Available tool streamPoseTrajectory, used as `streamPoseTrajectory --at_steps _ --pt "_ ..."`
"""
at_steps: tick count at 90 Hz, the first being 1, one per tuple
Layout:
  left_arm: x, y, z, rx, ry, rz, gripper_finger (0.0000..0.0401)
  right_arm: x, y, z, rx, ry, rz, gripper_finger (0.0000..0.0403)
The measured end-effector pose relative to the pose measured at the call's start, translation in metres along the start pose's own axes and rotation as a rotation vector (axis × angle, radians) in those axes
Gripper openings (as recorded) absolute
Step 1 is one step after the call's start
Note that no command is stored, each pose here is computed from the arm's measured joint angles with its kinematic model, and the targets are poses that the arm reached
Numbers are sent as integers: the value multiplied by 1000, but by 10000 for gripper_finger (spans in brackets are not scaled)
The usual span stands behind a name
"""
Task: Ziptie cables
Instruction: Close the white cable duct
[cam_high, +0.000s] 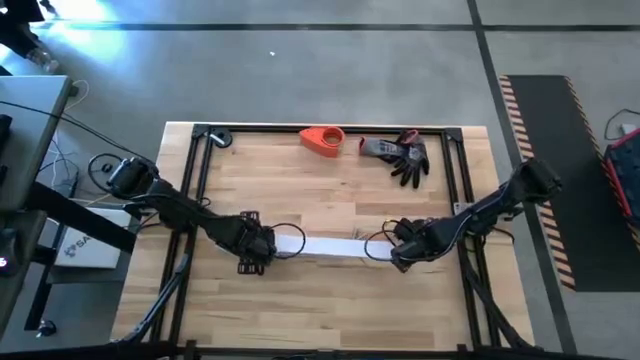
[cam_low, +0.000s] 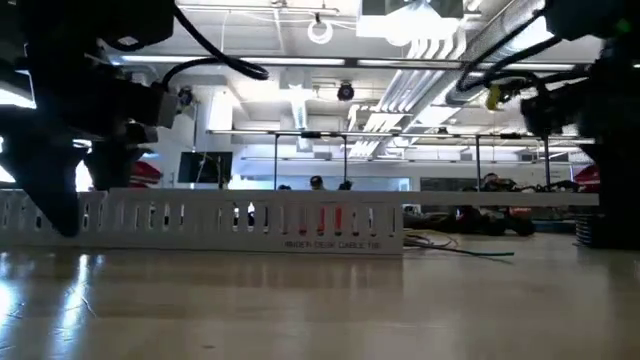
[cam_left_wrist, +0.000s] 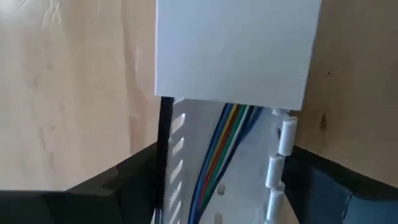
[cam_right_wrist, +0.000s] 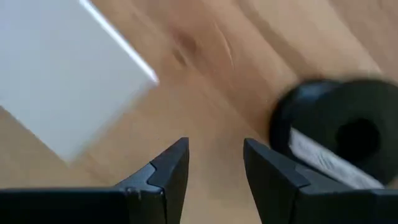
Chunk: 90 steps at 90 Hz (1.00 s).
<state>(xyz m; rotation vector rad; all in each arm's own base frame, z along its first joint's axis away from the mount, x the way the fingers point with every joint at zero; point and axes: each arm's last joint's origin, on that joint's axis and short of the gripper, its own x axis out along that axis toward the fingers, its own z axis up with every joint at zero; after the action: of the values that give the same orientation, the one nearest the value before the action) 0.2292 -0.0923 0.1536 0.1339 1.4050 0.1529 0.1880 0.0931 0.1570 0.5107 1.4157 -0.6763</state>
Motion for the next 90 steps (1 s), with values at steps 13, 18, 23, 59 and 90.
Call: streamPoseTrajectory --at_steps 13,18,23,59,90 --pt "0 -3 6 0 -63 -20 234 0 -1 -4 6 45 -13 138" --pt "-1 -4 7 13 -82 -26 228 0 0 -3 10 42 1 138" --pt "-1 -5 9 27 -104 -27 225 0 2 0 23 14 27 138" --pt "0 -2 10 21 -113 18 220 2 12 23 -23 -99 178 138" --pt "-4 2 14 -90 -84 -39 233 0 12 15 -9 -114 127 138"
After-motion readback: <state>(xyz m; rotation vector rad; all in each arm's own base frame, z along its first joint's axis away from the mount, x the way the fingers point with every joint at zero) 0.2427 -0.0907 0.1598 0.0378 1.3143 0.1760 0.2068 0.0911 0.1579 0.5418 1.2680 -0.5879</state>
